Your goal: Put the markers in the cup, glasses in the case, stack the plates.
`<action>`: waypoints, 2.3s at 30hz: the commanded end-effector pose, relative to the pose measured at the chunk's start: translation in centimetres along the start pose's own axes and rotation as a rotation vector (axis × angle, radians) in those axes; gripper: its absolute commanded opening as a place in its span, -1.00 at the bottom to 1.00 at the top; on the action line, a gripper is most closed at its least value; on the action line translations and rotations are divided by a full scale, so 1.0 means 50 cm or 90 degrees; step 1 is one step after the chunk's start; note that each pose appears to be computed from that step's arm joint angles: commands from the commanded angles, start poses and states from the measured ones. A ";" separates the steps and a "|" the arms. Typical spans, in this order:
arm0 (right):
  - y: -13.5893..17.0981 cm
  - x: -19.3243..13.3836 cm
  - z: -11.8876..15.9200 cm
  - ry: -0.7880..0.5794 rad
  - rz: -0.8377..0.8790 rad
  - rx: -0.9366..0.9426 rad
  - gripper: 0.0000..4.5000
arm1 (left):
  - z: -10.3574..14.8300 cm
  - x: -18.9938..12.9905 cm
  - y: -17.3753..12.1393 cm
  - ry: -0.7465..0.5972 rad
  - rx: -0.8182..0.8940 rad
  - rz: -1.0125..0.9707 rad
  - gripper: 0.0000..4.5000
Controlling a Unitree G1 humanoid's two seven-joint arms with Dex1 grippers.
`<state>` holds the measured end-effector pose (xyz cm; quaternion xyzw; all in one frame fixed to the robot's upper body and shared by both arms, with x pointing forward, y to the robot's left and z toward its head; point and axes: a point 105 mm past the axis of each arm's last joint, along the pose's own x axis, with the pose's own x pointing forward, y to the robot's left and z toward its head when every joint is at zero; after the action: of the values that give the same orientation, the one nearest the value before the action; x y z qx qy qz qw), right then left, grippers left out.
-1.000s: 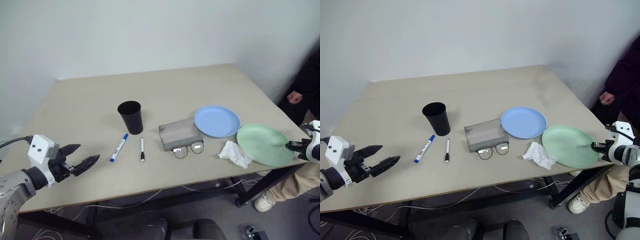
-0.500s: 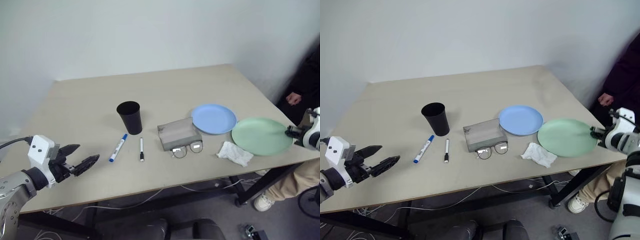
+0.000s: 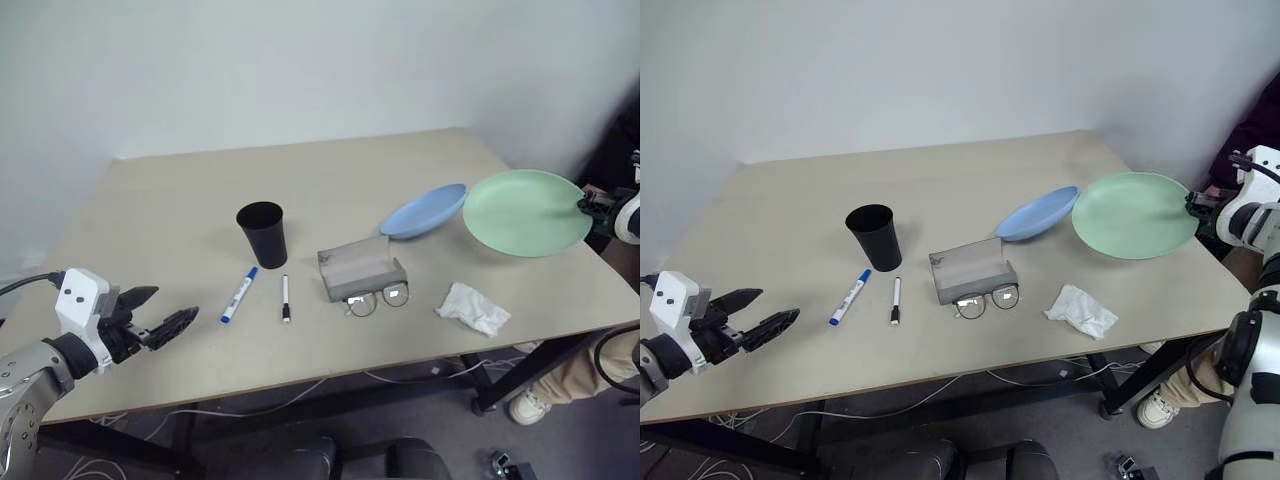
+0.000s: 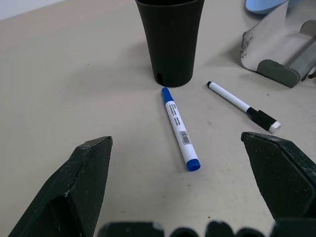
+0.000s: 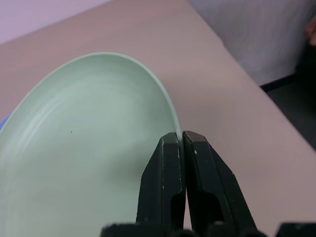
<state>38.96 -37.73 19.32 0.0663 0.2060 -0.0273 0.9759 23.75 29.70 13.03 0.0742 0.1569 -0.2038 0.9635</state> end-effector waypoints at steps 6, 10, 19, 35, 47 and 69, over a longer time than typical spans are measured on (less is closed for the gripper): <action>-0.017 -0.029 0.022 0.024 0.007 -0.092 -0.97 | 0.025 -0.010 0.001 -0.023 0.019 0.017 1.00; 0.012 -0.008 0.019 0.018 0.027 -0.080 -0.97 | 0.027 -0.011 0.002 -0.025 0.019 0.020 1.00; 0.173 0.095 0.023 -0.053 0.077 -0.005 -0.97 | 0.027 -0.003 0.003 -0.026 0.019 0.025 1.00; 0.289 0.168 -0.030 -0.082 0.034 0.030 -0.97 | 0.030 -0.024 0.002 -0.034 0.032 0.044 1.00; 0.326 0.181 -0.054 -0.071 0.057 0.129 -0.26 | 0.063 -0.007 -0.031 -0.079 0.040 -0.030 1.00; 0.332 -0.045 -0.189 0.162 0.606 -0.524 0.05 | 0.057 -0.009 -0.040 -0.078 0.033 -0.038 1.00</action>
<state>35.00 -21.05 11.92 -0.2024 0.2864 0.4678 0.8112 23.28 27.91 14.66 0.0730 0.1140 -0.2305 0.9636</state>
